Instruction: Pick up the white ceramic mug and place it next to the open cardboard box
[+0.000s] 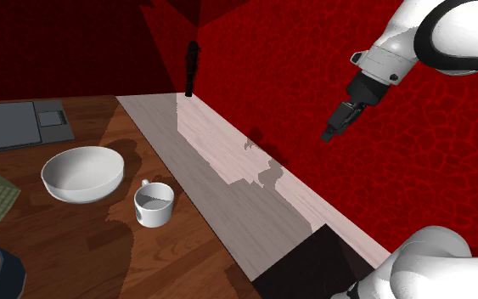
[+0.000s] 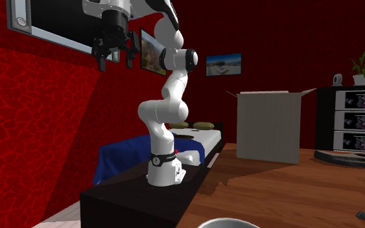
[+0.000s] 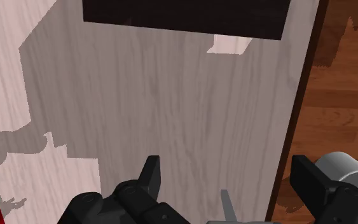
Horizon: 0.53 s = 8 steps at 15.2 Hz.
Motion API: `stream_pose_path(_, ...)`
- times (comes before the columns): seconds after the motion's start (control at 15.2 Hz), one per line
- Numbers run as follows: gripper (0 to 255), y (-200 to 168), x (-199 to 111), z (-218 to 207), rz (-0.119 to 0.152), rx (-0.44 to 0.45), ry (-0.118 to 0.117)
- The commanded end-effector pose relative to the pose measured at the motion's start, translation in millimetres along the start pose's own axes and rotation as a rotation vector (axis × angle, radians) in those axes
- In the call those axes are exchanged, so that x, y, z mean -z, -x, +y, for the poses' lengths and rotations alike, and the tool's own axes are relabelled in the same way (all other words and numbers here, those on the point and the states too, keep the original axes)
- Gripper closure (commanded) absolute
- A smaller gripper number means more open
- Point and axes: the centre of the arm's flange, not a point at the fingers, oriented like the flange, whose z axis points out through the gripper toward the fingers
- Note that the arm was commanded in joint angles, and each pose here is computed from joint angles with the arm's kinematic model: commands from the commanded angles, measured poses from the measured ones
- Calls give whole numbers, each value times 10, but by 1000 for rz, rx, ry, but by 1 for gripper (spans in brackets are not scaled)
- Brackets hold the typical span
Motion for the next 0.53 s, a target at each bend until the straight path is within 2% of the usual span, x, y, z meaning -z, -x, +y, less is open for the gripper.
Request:
stream_pose_path(0.0, 0, 0, 0, 0, 0, 0, 0)
stream_pose_path(0.46, 0, -441, -581, -560, 5, 2, -1)
